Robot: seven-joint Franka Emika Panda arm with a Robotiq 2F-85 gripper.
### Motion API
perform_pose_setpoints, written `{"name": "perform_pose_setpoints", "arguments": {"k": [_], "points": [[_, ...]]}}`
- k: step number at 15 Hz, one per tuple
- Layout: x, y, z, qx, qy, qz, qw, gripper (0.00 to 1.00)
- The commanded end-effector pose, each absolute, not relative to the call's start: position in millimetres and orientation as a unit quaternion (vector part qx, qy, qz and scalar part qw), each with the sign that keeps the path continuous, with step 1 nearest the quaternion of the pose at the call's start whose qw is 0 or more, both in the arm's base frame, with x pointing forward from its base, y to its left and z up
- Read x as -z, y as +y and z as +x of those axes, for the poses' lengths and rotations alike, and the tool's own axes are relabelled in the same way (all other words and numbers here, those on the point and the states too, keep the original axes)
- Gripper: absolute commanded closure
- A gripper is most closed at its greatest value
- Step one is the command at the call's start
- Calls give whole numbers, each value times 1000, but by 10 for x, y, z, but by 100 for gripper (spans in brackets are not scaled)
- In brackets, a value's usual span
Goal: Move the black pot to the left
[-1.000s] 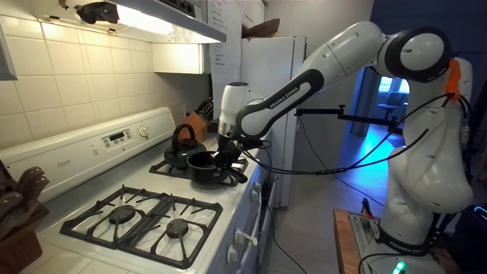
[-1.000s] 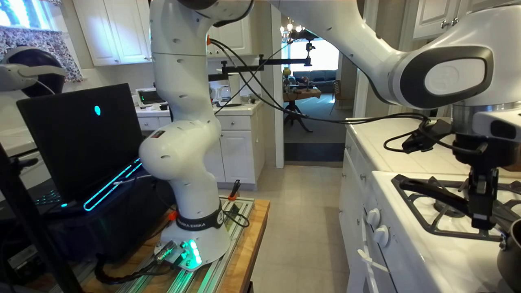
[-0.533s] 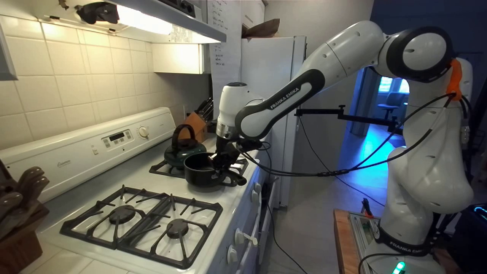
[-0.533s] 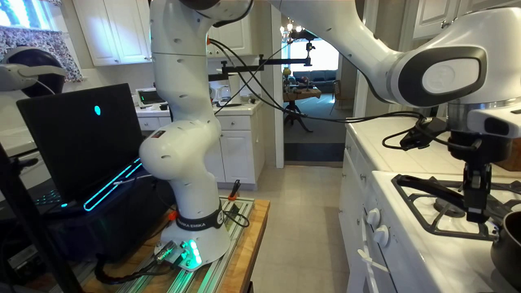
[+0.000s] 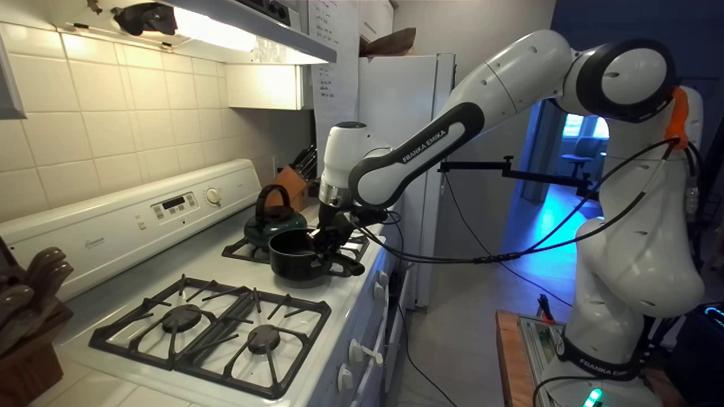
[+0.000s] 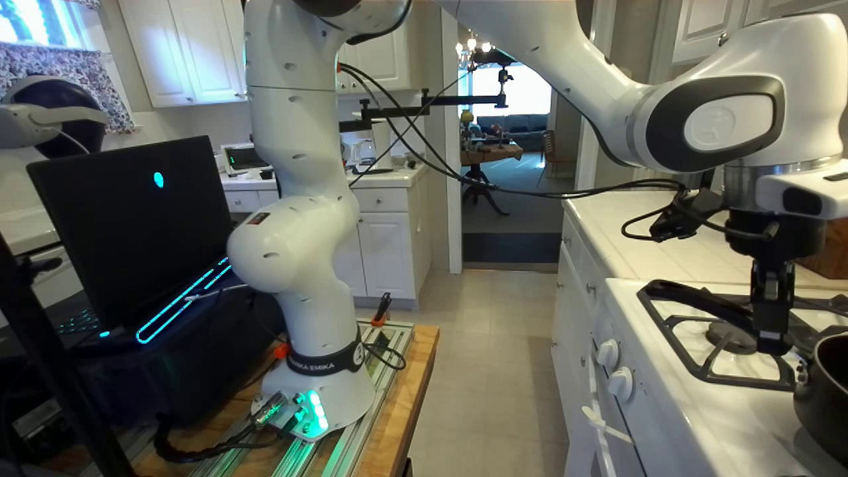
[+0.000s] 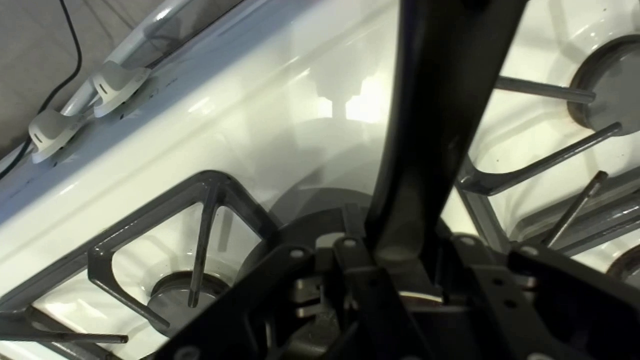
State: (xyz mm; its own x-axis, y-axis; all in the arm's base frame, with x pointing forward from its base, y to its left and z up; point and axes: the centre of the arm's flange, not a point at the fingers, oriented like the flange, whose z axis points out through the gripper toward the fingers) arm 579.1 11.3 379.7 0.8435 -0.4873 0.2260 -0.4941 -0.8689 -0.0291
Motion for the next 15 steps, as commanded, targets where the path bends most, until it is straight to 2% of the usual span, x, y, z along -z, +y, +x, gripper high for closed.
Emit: {"name": "perform_pose_setpoints", "arguments": {"k": [1,15], "points": [[-3943,162,5711,-137,-259,956,1,92],[-3897,501,5664,-162,-226,961,-2,92]]}}
